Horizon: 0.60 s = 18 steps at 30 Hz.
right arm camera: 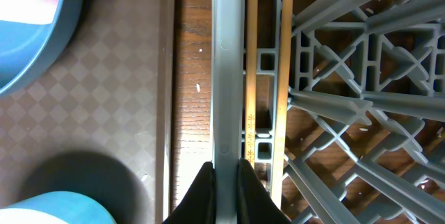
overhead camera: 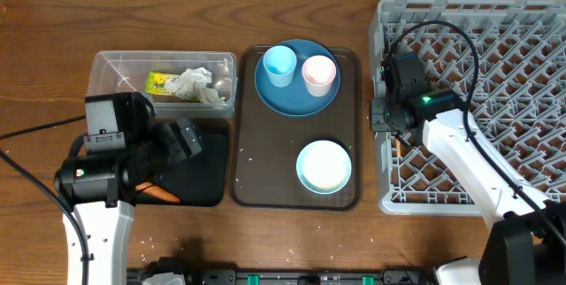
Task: Sort waste into correct bins and load items into the dishwasher rack
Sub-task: 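Lower the chopstick into a rack slot and open the right gripper, then move the right gripper left toward the white rice bowl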
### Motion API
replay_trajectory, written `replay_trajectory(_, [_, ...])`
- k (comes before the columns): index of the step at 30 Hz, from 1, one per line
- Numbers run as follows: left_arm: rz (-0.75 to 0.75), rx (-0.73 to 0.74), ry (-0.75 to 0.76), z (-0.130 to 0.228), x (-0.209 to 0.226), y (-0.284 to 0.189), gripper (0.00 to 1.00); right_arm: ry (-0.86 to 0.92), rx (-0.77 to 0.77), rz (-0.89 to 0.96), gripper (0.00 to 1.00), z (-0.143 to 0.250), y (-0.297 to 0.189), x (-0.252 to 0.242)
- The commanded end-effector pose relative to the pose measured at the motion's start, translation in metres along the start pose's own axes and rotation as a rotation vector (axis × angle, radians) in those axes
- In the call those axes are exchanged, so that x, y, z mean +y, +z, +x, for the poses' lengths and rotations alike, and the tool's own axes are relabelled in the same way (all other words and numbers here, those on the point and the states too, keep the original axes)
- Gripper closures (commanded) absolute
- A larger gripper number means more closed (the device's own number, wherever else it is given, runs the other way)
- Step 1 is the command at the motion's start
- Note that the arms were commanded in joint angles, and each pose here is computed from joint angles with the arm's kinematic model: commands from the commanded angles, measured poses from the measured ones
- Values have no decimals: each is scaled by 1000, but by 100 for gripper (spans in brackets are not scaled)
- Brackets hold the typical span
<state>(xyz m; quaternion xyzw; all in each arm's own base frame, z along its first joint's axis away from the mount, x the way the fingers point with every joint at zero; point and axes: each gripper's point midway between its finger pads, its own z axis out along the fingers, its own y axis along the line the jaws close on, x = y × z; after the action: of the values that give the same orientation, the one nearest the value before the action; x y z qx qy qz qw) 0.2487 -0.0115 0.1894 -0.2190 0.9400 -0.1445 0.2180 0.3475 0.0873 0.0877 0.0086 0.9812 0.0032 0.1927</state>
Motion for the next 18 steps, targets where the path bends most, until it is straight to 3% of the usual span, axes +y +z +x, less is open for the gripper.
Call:
replay_trajectory(1, [2,-26,8,-6,-1,-6,2,-25,-9,143,94,1,2,-26])
replay_trajectory(18, [2,-26,8,-6,-1,-6,2,-25,-13,162,94,0,2,-29])
